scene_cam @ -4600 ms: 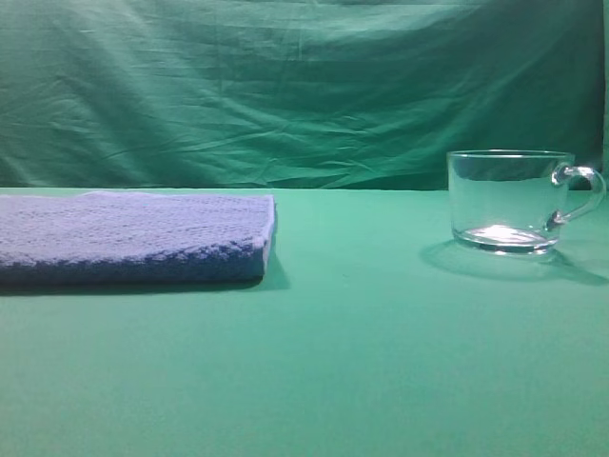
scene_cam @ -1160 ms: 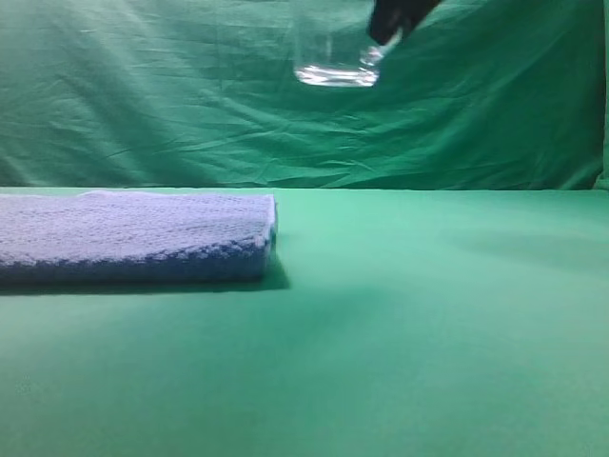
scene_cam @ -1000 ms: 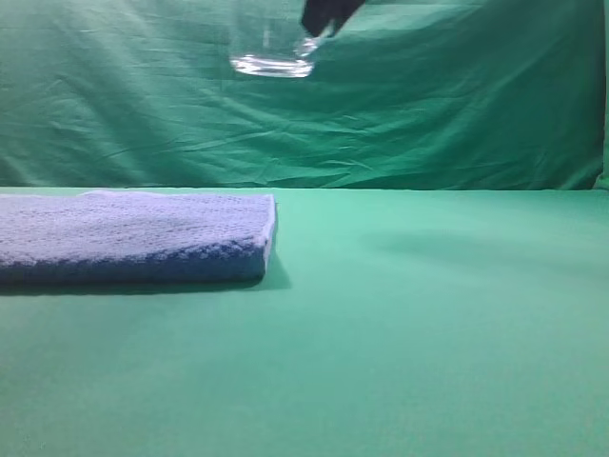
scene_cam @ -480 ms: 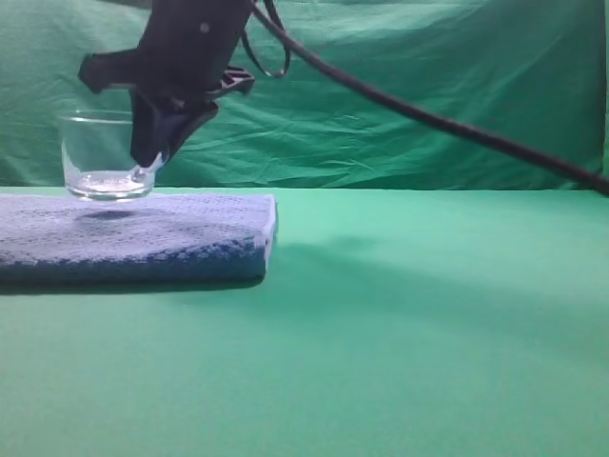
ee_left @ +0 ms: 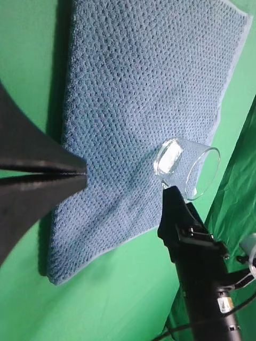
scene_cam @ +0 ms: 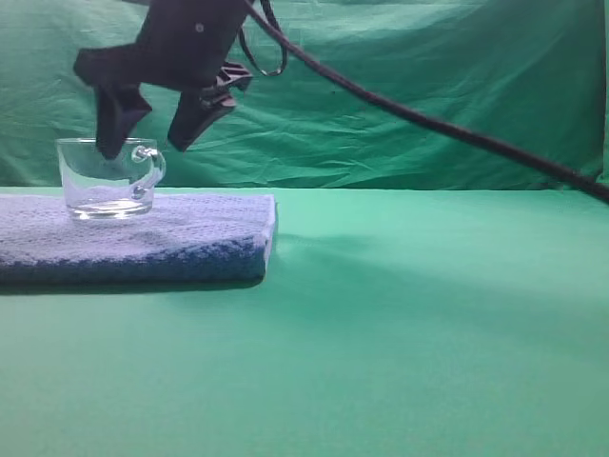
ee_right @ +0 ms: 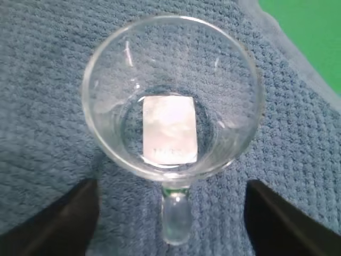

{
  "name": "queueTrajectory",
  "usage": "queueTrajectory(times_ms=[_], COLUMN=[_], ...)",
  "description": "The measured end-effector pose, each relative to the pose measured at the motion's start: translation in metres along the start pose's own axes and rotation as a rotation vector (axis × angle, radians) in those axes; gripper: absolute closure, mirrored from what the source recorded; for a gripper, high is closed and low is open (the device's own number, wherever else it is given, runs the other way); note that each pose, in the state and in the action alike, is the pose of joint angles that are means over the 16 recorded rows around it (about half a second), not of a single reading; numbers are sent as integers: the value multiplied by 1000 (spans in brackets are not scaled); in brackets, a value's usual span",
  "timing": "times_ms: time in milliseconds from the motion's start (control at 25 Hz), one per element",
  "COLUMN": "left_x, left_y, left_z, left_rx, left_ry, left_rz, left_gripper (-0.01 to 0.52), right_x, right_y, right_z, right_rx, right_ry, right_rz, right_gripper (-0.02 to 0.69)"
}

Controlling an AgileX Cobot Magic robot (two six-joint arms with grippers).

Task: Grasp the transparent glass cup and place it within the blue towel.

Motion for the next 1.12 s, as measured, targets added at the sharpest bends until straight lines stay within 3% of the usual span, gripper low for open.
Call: queueTrajectory(times_ms=[160, 280, 640, 1120], left_x=[0, 0, 0, 0], left_y=[0, 0, 0, 0], left_z=[0, 0, 0, 0], left_rx=[0, 0, 0, 0], left_ry=[0, 0, 0, 0], left_rz=[0, 0, 0, 0], left_gripper=[514, 514, 514, 514], right_x=[-65, -111, -199, -227], right_y=[-5, -6, 6, 31], right_z=[5, 0, -62, -187], right_rx=[41, 70, 123, 157], right_ry=[-33, -67, -192, -305], right_rz=[-58, -93, -124, -117], right_gripper=[601, 652, 665, 665])
Point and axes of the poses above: a point on each arm's last joint axis where the gripper is mounted, x pointing out along that axis toward the gripper, y along the wrist's bending axis when the last joint is at zero, z = x × y, the point moved 2 cm from there along x, pointing out along that axis toward the gripper
